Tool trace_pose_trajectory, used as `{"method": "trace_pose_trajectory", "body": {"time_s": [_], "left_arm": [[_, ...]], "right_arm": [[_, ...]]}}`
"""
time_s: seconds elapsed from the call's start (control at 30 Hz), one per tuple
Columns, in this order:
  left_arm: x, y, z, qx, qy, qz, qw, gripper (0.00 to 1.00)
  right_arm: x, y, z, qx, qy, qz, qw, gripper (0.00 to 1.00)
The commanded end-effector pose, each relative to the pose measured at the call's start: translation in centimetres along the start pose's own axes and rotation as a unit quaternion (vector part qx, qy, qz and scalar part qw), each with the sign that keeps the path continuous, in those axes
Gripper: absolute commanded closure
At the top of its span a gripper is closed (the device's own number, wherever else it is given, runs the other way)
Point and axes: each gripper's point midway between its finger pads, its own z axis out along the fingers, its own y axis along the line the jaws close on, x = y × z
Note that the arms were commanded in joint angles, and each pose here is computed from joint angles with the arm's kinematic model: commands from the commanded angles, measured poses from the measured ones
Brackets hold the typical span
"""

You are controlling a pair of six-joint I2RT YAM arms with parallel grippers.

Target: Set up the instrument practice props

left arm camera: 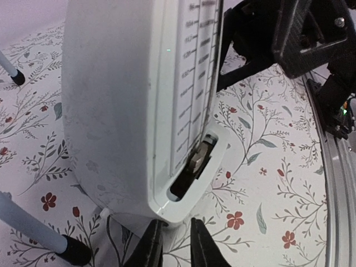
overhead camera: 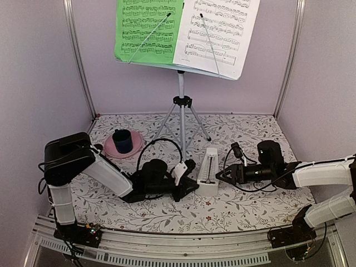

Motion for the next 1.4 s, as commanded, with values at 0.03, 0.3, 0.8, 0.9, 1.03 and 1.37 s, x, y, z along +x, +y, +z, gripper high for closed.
{"method": "trace_pose_trajectory", "body": {"time_s": [0.03,0.3,0.8,0.9,1.03,1.37], "left_arm": [[-1.0,-0.7,1.9,0.018,-0.025,-0.015,0.999,0.81],[-1.8,-1.8,2.9,0.026,-0.036,-0.018,0.999,0.81],[-2.8,-1.8,2.4,0.017,-0.048,-0.006,0.999,0.81],[-2.8,-1.8,2.4,0.015,-0.047,-0.006,0.999,0.81],[-2.6,-1.7,2.3,0.013,-0.046,-0.007,0.999,0.81],[-2.6,-1.8,2.4,0.015,-0.046,-0.006,0.999,0.81]], "right_arm": [[-1.9,-0.1,-0.1,0.03,-0.023,-0.015,0.999,0.24],[-4.2,0.2,-1.2,0.066,-0.054,-0.046,0.995,0.14],[-6.4,0.9,-0.9,0.082,-0.066,-0.079,0.991,0.27],[-6.1,0.6,-1.1,0.089,-0.063,-0.078,0.991,0.34],[-5.8,0.5,-1.5,0.094,-0.065,-0.078,0.99,0.44],[-5.1,0.2,-1.9,0.098,-0.062,-0.079,0.99,0.5]]}}
